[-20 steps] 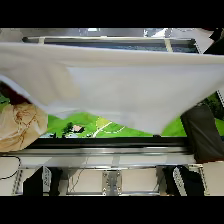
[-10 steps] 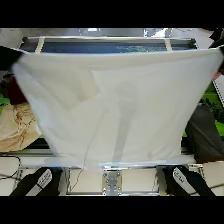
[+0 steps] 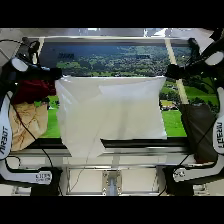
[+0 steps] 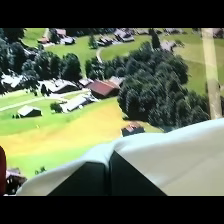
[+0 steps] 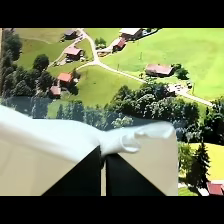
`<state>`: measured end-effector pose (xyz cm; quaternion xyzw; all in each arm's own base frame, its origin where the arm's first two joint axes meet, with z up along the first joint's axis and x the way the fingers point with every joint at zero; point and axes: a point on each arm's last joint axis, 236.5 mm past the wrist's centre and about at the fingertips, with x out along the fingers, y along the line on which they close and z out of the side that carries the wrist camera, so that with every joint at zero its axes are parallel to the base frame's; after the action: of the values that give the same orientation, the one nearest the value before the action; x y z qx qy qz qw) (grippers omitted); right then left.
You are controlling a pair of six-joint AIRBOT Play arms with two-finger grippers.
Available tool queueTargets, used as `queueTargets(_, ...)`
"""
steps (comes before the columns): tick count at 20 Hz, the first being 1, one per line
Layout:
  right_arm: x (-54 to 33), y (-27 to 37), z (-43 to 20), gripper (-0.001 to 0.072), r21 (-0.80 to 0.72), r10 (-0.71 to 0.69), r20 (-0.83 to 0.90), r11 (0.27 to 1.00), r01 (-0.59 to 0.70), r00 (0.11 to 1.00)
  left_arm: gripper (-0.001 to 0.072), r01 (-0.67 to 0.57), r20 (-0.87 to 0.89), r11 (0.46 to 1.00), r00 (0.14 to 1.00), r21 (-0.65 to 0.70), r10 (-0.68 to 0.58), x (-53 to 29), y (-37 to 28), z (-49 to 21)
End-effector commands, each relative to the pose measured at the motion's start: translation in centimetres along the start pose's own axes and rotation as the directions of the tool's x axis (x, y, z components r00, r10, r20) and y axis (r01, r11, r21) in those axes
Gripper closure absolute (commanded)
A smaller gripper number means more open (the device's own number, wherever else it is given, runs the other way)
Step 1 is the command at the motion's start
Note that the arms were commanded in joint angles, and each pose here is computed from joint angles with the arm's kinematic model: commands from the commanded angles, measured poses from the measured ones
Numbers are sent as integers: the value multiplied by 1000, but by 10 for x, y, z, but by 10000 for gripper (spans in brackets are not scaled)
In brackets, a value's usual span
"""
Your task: Fold the shirts.
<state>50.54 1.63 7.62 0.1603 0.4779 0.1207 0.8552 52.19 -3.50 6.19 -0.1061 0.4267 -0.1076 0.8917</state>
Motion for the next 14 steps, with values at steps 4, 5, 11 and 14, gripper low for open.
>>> queueTargets(4, 35, -17, 6, 704, 28, -29, 15, 999, 28, 999, 696, -46, 35, 999, 998, -22, 46, 24, 20, 4)
queueTargets(5, 26, -10, 1, 703, -16, -21, -2, 1000, 21, 1000, 696, -39, 8, 999, 999, 13, 38, 18, 15, -1)
queueTargets(11, -15, -17, -47, 704, -146, -122, -189, 985, 95, 974, 697, -48, -256, 986, 962, 159, 89, -8, 21, -65)
queueTargets(14, 4, -26, -78, 703, -112, -114, -260, 990, 87, 959, 697, -35, -336, 989, 938, 140, 81, 4, 23, -100)
